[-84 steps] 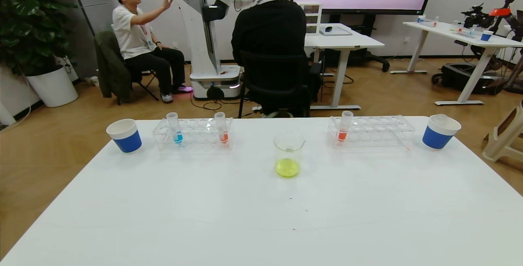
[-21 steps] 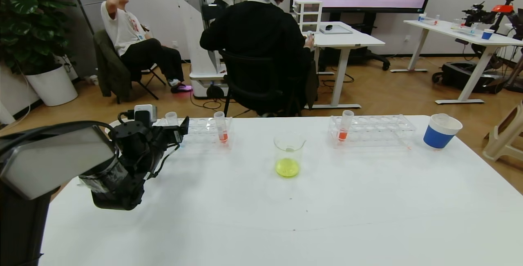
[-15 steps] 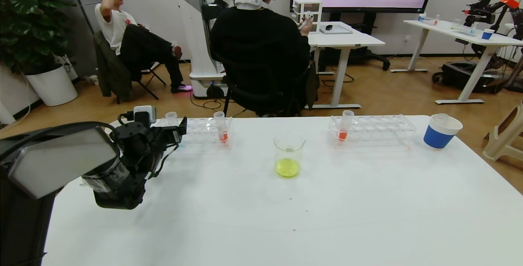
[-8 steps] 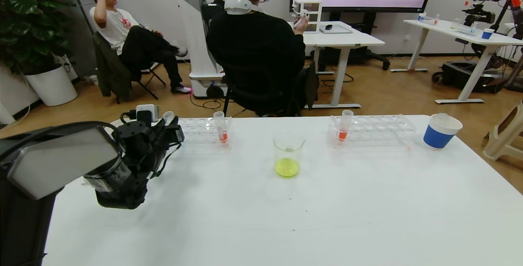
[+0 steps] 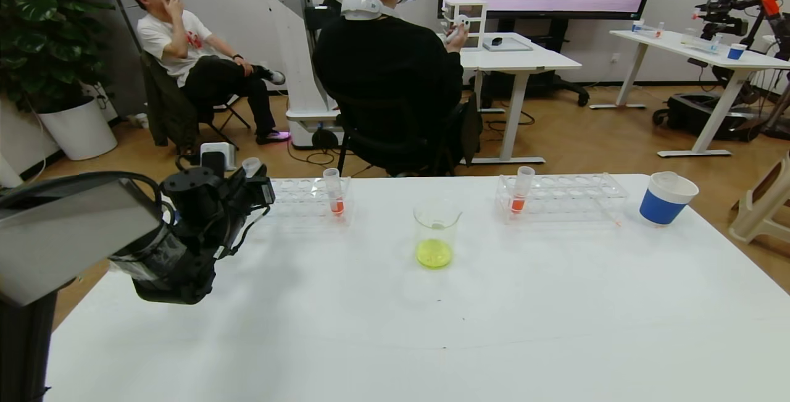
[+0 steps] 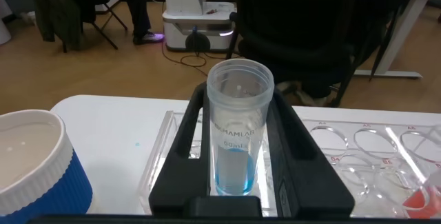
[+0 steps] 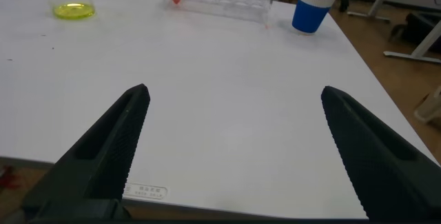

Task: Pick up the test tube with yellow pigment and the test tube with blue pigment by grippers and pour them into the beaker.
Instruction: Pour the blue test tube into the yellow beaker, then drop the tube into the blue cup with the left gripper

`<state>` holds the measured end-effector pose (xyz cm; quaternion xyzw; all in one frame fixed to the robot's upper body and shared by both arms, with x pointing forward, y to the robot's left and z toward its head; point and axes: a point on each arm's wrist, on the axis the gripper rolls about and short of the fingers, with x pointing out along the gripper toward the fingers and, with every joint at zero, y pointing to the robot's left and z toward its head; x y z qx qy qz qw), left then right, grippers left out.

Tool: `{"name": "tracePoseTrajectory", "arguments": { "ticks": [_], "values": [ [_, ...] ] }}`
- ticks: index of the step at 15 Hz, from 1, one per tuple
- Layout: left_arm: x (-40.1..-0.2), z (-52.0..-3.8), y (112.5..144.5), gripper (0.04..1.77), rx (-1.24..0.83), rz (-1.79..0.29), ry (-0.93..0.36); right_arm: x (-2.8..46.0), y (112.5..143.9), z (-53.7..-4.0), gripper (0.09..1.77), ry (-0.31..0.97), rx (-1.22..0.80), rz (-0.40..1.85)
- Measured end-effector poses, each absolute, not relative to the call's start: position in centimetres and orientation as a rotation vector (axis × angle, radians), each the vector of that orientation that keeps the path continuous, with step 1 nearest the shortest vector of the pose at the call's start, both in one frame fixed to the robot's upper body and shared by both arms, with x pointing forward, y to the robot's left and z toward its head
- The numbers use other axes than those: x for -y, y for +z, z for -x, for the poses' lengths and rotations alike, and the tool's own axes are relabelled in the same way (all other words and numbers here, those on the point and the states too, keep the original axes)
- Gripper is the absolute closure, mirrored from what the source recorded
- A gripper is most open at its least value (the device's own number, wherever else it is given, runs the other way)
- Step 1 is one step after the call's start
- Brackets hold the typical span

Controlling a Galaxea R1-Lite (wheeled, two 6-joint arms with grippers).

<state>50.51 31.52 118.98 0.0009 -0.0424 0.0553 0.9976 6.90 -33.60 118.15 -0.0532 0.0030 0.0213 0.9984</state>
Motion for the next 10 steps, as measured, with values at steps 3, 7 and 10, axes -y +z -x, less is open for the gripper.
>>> {"name": "tracePoseTrajectory", "arguments": {
  "ticks": [3,7,10],
  "values": [
    [-31.3,-50.2,121.0,1.31,0.061,-0.023,0.102,33.6,118.2,-6.9,0.12,0.042,-0.006,0.106],
    [-31.0,-49.6,122.8,1.31,0.082,-0.028,0.095,33.6,118.2,-6.9,0.12,0.042,-0.007,0.106],
    [-30.7,-49.4,123.4,1.31,0.092,-0.031,0.085,33.6,118.2,-6.9,0.12,0.042,-0.006,0.106]
  ]
}}
